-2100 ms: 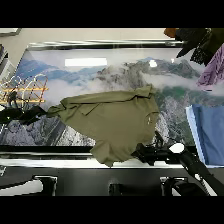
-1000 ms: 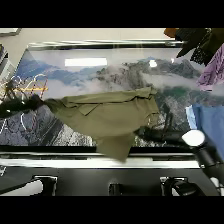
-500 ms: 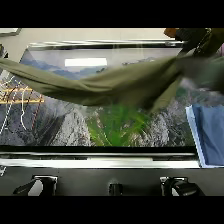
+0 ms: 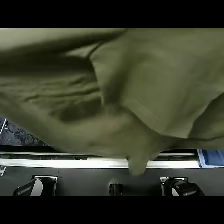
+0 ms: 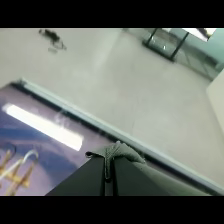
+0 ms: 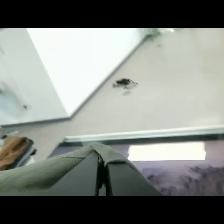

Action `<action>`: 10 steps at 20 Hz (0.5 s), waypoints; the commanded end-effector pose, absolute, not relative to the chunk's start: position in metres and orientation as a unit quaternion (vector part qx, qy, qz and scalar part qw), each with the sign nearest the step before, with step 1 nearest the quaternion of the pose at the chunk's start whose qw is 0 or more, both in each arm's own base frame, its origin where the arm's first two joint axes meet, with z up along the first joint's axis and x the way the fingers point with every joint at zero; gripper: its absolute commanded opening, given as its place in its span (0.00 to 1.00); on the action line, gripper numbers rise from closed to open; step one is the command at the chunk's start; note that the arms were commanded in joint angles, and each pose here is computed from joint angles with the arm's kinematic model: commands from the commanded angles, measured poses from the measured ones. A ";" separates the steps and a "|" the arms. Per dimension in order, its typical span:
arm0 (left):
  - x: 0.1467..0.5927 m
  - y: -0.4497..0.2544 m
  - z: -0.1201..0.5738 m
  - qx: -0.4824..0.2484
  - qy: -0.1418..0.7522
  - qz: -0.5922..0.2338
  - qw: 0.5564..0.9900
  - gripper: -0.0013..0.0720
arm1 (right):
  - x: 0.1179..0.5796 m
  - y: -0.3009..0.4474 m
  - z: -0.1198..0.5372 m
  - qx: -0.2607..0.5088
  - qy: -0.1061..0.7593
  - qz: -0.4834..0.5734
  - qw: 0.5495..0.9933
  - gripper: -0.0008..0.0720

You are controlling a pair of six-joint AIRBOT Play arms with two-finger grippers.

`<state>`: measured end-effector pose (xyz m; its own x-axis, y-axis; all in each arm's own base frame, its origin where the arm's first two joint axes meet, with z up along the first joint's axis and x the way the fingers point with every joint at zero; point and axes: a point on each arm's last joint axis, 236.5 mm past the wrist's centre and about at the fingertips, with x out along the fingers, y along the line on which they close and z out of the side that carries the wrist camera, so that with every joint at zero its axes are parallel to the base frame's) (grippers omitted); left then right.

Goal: Fold the clothes and pants, and hang the long-sleeved shirts on hangers.

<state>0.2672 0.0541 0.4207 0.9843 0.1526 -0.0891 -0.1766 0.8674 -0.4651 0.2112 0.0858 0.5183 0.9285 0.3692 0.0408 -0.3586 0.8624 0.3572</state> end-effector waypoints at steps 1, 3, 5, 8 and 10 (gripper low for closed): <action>0.300 0.047 0.364 -0.279 0.130 0.061 0.949 0.04 | 0.268 0.069 0.471 0.179 0.103 0.115 0.972 0.05; 0.336 0.038 0.307 -0.304 0.211 0.038 0.928 0.04 | 0.322 0.074 0.412 0.164 0.204 0.087 0.961 0.05; 0.379 0.023 0.239 -0.298 0.290 0.012 0.909 0.04 | 0.379 0.085 0.338 0.152 0.312 0.065 0.936 0.05; 0.450 0.013 0.127 -0.255 0.369 0.022 0.893 0.04 | 0.468 0.089 0.216 0.123 0.415 0.024 0.901 0.05; 0.492 0.015 0.064 -0.244 0.397 0.039 0.884 0.04 | 0.518 0.087 0.142 0.120 0.445 -0.009 0.887 0.05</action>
<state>0.4418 0.0236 0.1564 0.7544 -0.1439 -0.6404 -0.2437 0.8445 -0.4769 0.4570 0.0914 0.2501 0.7103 0.1726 -0.6824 0.0364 0.9592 0.2805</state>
